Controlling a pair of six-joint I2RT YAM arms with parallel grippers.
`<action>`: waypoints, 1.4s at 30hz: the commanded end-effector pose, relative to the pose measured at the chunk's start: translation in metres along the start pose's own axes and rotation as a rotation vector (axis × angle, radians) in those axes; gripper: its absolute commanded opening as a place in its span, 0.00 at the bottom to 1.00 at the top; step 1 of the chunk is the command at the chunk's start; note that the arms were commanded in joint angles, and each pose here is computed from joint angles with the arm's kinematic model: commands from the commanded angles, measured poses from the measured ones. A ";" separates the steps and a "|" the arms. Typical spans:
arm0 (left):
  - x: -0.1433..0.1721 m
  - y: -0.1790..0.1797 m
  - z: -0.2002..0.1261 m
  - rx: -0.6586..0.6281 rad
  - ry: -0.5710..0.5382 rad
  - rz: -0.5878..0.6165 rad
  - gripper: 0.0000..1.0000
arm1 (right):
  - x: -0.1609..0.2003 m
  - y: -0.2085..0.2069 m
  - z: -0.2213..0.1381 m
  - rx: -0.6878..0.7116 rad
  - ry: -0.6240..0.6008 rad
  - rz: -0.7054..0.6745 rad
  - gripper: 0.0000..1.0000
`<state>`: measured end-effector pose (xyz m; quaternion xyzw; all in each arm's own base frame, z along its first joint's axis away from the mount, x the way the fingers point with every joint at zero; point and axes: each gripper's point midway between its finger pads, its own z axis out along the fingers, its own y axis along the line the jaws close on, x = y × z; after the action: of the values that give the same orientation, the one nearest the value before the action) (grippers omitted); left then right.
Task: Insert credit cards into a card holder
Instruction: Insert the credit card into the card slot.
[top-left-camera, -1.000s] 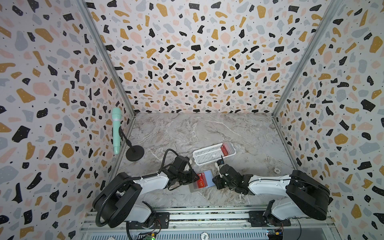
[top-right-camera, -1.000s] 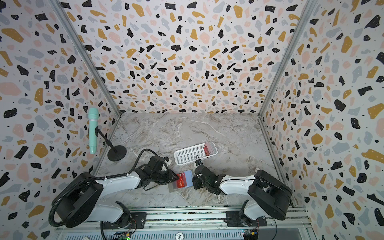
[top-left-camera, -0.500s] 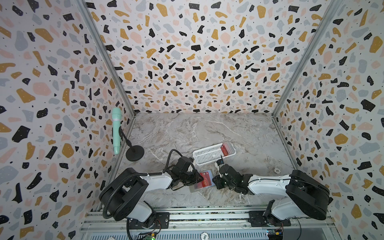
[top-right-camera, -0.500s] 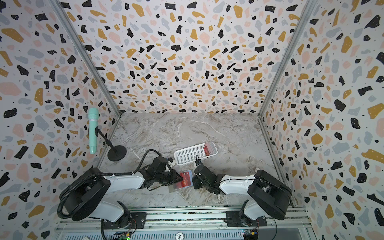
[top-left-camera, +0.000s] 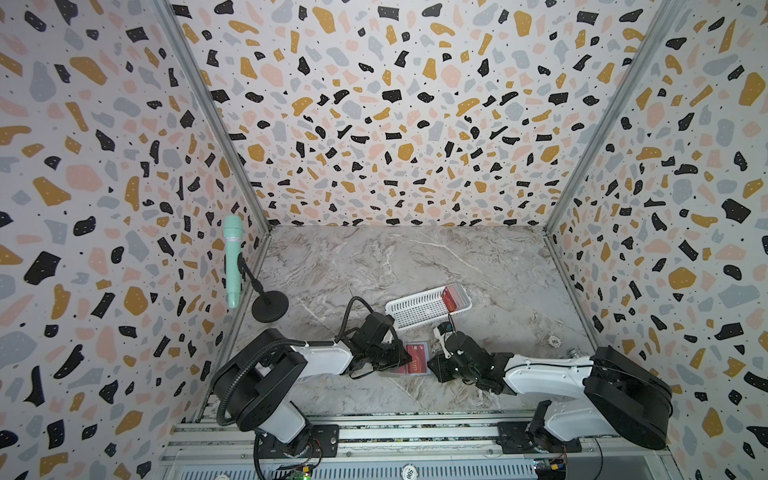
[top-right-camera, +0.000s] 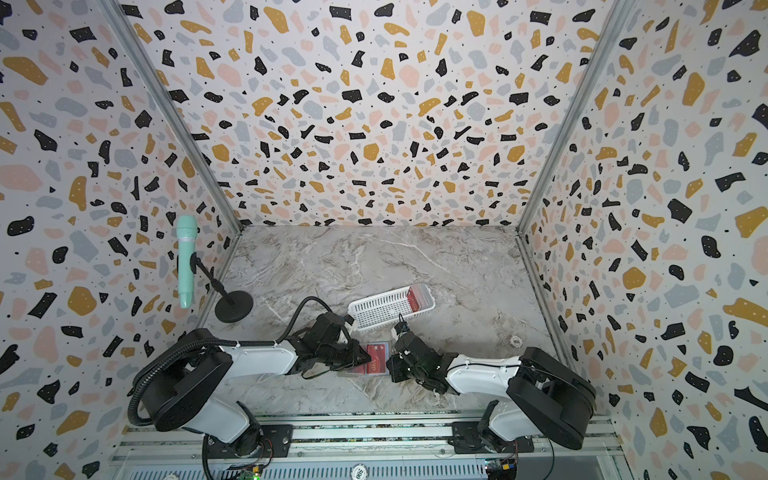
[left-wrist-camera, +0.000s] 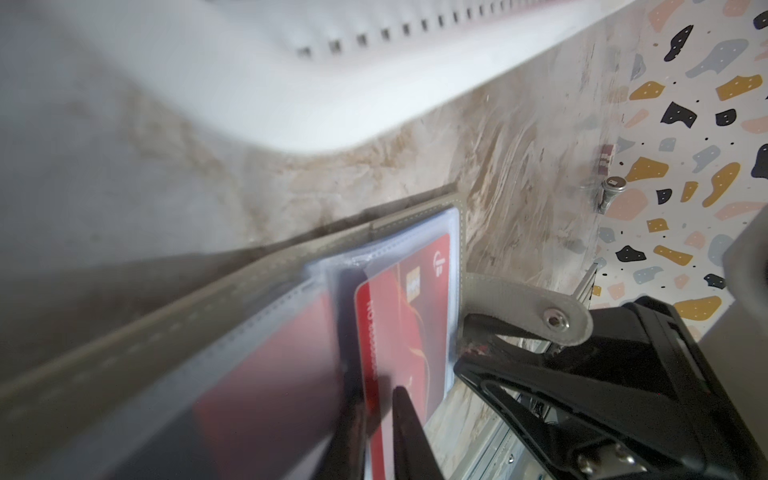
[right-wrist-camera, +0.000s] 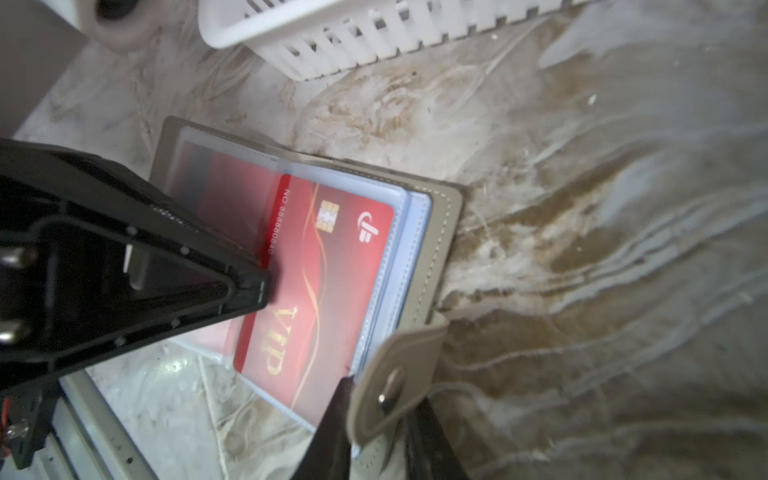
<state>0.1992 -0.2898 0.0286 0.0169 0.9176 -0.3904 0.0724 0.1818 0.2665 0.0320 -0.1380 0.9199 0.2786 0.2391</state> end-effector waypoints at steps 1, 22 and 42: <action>-0.002 -0.004 0.004 -0.020 -0.001 0.033 0.12 | -0.011 0.000 -0.009 -0.016 -0.043 0.028 0.24; -0.001 0.021 -0.004 -0.168 -0.020 0.038 0.17 | -0.002 0.004 -0.001 -0.044 0.003 0.043 0.24; -0.019 0.002 -0.024 -0.172 -0.103 0.088 0.14 | -0.008 0.021 -0.005 -0.120 -0.019 0.014 0.22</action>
<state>0.2107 -0.2740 0.0420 0.0249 0.9370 -0.3253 0.1246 0.1778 0.2755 0.0370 -0.1343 0.9104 0.3208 0.2243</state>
